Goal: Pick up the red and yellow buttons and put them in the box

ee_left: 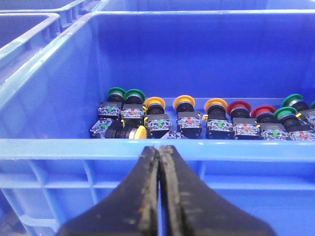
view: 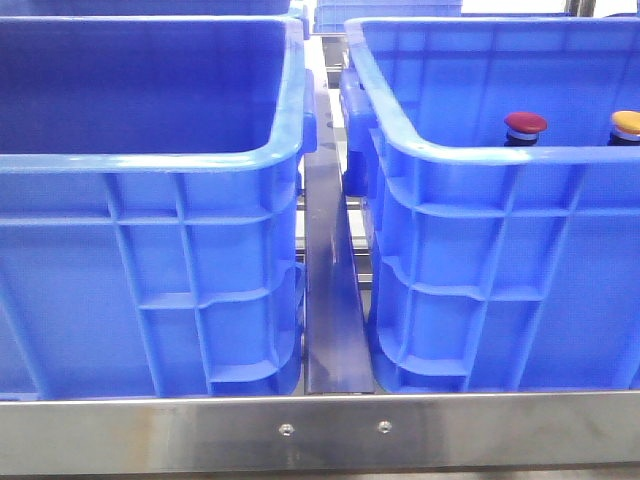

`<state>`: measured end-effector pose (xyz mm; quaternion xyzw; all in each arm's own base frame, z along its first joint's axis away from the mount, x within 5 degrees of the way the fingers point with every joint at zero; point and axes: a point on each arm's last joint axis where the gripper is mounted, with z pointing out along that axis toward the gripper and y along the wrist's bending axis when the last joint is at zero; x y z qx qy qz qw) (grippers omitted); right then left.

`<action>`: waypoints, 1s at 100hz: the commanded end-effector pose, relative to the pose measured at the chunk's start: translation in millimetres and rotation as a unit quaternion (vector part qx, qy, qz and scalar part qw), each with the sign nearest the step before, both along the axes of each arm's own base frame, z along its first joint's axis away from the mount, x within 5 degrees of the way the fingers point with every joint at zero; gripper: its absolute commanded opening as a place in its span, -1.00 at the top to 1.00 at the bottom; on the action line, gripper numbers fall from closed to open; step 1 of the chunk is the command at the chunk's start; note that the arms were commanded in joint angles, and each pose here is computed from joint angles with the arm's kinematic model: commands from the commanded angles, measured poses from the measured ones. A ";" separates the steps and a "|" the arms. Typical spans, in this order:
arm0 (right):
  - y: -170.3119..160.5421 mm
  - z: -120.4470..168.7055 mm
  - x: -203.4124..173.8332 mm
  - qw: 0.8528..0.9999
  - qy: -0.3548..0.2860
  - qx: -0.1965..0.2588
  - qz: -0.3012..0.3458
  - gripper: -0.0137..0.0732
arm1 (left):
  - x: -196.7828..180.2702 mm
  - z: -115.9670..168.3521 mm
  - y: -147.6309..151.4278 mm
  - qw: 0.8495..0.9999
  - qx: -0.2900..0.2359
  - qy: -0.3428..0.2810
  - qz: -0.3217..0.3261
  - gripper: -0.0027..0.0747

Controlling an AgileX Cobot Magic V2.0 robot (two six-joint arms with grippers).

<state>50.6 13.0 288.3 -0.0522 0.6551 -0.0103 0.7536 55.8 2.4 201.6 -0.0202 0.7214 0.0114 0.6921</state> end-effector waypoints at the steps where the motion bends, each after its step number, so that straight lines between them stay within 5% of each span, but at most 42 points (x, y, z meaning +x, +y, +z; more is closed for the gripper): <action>1: -2.8 9.5 -0.6 1.000 -0.017 0.010 -0.015 0.92 | -1.5 1.4 -0.1 0.999 -0.003 -0.042 -0.001 0.98; 32: -13.3 12.8 -1.6 0.996 -0.036 -0.018 -0.074 0.92 | -1.5 1.4 -0.1 0.999 -0.003 -0.042 -0.001 0.98; 58: -19.3 6.1 0.6 0.994 -0.063 0.028 -0.087 0.92 | -1.5 1.4 -0.1 0.999 -0.003 -0.042 -0.001 0.98; 72: -16.9 -12.3 5.8 0.993 -0.082 0.051 -0.062 0.92 | -1.5 1.4 -0.1 0.999 -0.003 -0.042 -0.001 0.98; 100: -12.5 -61.1 14.3 0.998 -0.010 0.057 -0.025 0.92 | -1.5 1.4 -0.1 0.999 -0.003 -0.042 -0.001 0.98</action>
